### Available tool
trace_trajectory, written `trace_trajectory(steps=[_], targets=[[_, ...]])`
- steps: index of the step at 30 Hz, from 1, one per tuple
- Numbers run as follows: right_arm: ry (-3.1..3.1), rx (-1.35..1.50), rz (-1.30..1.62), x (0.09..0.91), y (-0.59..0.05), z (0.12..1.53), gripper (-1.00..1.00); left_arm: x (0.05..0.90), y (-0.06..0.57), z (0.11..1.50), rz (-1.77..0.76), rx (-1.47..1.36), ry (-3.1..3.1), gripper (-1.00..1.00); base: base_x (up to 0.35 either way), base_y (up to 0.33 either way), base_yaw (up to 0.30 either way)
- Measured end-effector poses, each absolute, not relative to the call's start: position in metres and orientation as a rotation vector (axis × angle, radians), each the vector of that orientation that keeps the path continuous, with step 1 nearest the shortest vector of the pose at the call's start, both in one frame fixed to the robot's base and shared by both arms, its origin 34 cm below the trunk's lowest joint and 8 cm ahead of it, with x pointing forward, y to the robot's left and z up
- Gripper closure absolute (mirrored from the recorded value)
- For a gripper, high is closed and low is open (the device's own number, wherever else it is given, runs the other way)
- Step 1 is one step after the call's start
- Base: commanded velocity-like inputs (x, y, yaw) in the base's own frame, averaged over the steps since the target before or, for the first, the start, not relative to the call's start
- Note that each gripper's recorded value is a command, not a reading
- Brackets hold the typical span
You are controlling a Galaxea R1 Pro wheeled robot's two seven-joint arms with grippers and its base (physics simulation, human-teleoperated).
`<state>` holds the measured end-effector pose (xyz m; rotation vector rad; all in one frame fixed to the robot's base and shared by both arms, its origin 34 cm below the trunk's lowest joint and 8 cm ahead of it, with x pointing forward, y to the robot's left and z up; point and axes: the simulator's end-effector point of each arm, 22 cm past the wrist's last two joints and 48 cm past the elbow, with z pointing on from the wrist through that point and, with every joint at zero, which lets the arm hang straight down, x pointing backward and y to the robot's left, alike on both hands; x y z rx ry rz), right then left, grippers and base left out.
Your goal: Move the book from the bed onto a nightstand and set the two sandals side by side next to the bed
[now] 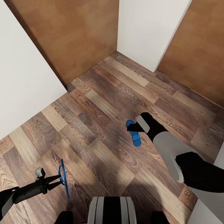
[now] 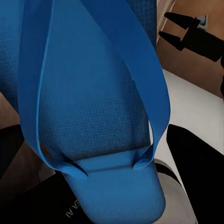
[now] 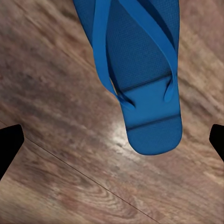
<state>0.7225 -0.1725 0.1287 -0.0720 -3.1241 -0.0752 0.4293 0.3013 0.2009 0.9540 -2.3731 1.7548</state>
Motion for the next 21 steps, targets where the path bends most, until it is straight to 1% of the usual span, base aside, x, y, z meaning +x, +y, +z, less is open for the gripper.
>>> trace_trajectory(steps=[21], targets=[[-3.125, -0.073, -0.075, 0.7227, -0.1726, 0.1286, -1.00, 0.4244, 0.3021, 0.1988, 1.741, 0.968, -2.366, 1.00, 0.000, 0.000, 0.000]])
